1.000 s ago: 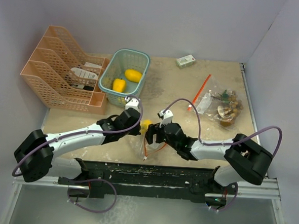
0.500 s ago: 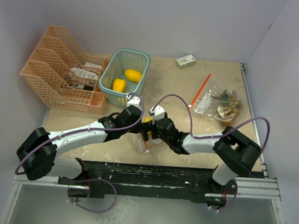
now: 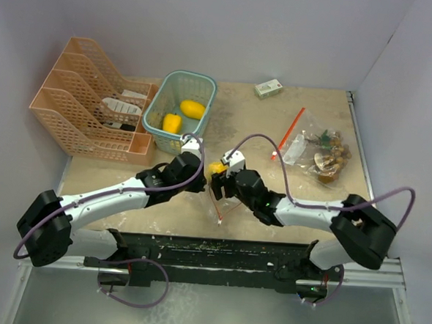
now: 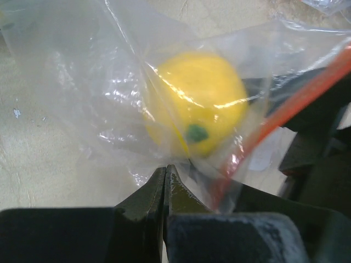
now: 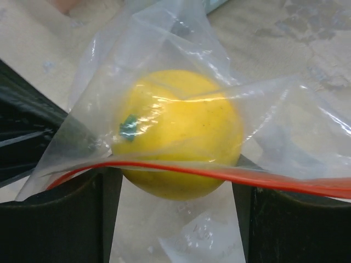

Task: Open the zip-top bag and remove the fake food
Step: Pick up the fake fruit from the zipper food storage bag, then place the fake fruit in the bin.

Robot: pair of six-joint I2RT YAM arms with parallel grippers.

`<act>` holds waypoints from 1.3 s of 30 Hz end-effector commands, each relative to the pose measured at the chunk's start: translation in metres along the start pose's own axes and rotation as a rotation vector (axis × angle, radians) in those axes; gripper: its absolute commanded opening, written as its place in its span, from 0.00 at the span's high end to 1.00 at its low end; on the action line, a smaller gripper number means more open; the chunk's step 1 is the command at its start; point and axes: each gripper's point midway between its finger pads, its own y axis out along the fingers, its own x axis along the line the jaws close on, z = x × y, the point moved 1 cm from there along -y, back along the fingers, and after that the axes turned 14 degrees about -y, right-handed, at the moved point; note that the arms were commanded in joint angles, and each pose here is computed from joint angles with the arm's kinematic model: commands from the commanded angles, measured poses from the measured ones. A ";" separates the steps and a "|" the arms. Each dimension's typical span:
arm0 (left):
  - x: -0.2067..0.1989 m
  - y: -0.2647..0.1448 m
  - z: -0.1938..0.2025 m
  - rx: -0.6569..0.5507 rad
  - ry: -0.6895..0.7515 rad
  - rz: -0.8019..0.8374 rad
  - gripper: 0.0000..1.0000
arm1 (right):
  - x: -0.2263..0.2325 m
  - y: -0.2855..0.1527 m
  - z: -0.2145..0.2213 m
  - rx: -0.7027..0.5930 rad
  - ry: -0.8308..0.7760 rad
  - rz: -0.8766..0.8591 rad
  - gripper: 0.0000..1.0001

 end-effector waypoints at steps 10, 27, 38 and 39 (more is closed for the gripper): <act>-0.002 -0.003 -0.018 -0.040 -0.002 -0.025 1.00 | -0.034 -0.078 -0.046 -0.136 0.110 0.072 0.66; 0.004 0.010 -0.007 0.022 -0.055 0.004 1.00 | -0.082 -0.076 -0.204 -0.350 0.032 0.104 0.62; 0.017 -0.014 -0.010 -0.011 -0.062 -0.010 0.97 | -0.064 0.068 -0.271 -0.282 -0.038 -0.034 0.55; 0.018 -0.015 -0.010 -0.011 -0.062 -0.012 0.97 | -0.063 0.080 -0.270 -0.264 -0.042 -0.037 0.54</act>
